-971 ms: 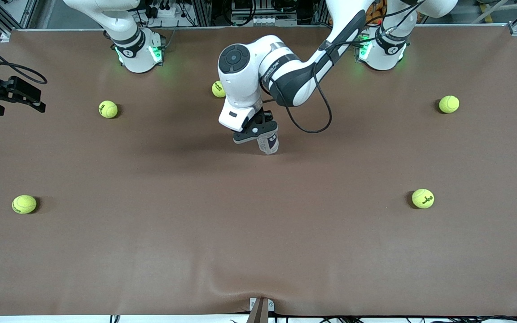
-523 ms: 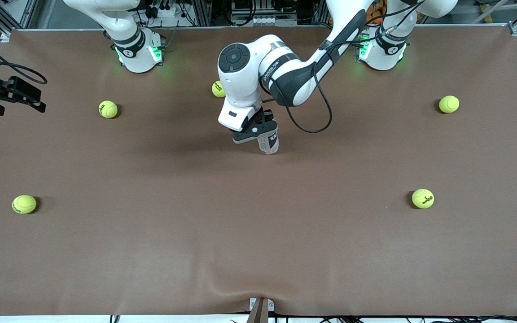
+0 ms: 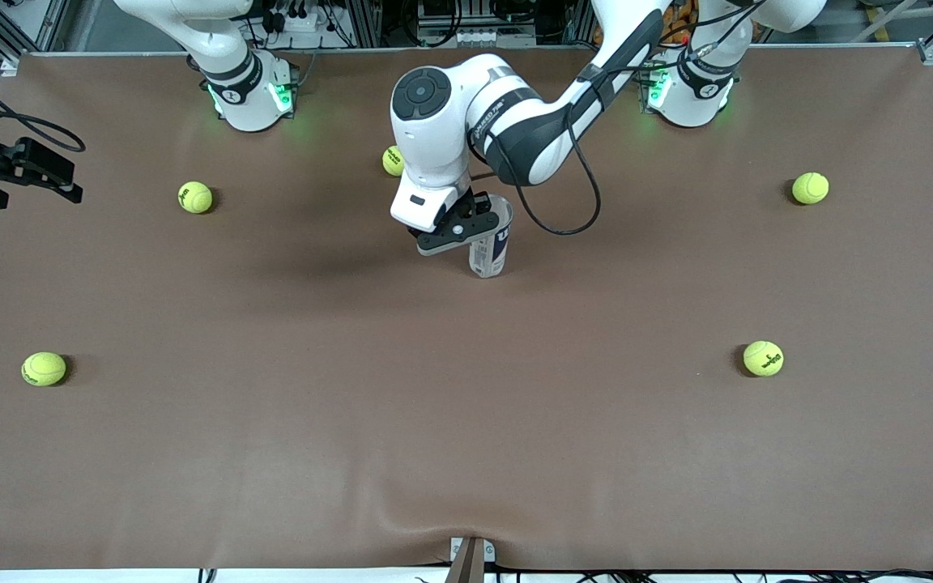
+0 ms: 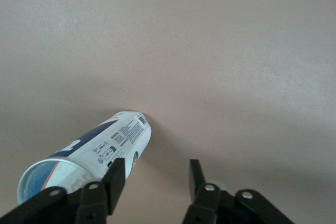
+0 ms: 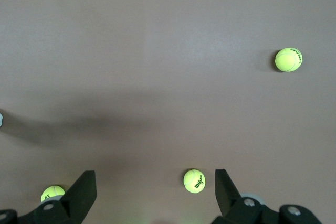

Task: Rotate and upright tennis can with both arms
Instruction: 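Lower the upright can onto the table with the left gripper, then open the left gripper and lift it away from the can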

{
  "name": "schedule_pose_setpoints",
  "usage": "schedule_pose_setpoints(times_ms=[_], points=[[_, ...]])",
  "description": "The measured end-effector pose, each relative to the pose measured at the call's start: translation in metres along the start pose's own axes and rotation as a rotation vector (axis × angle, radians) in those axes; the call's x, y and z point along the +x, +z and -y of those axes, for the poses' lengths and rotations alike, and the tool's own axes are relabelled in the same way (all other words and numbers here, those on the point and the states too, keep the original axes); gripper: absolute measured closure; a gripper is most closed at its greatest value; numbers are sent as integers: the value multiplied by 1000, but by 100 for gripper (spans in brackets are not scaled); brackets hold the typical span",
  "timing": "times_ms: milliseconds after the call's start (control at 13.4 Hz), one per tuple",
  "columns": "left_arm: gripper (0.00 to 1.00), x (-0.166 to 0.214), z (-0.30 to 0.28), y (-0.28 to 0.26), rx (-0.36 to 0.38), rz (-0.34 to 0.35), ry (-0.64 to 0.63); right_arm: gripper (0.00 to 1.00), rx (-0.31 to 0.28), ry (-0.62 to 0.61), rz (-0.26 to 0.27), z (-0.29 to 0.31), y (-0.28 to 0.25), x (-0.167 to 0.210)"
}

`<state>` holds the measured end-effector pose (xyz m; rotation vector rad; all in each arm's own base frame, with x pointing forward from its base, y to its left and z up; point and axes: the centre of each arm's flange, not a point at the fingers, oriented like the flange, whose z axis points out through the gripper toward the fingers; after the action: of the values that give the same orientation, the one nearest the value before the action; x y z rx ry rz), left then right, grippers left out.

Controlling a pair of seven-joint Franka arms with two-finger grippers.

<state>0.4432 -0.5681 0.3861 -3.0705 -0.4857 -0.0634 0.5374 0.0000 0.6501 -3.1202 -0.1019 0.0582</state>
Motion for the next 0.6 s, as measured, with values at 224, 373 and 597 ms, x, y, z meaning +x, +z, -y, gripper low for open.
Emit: schedule_pose_setpoints(times_ms=[224, 373, 597], points=[[22, 2, 1, -10, -13, -7, -13, 0, 0, 0, 0, 0, 0, 0], [2, 7, 4, -27, -34, -20, -22, 0, 0, 0, 1, 0, 0, 0], [0, 25, 15, -56, -65, -47, -45, 0, 0, 0, 3, 0, 0, 0]])
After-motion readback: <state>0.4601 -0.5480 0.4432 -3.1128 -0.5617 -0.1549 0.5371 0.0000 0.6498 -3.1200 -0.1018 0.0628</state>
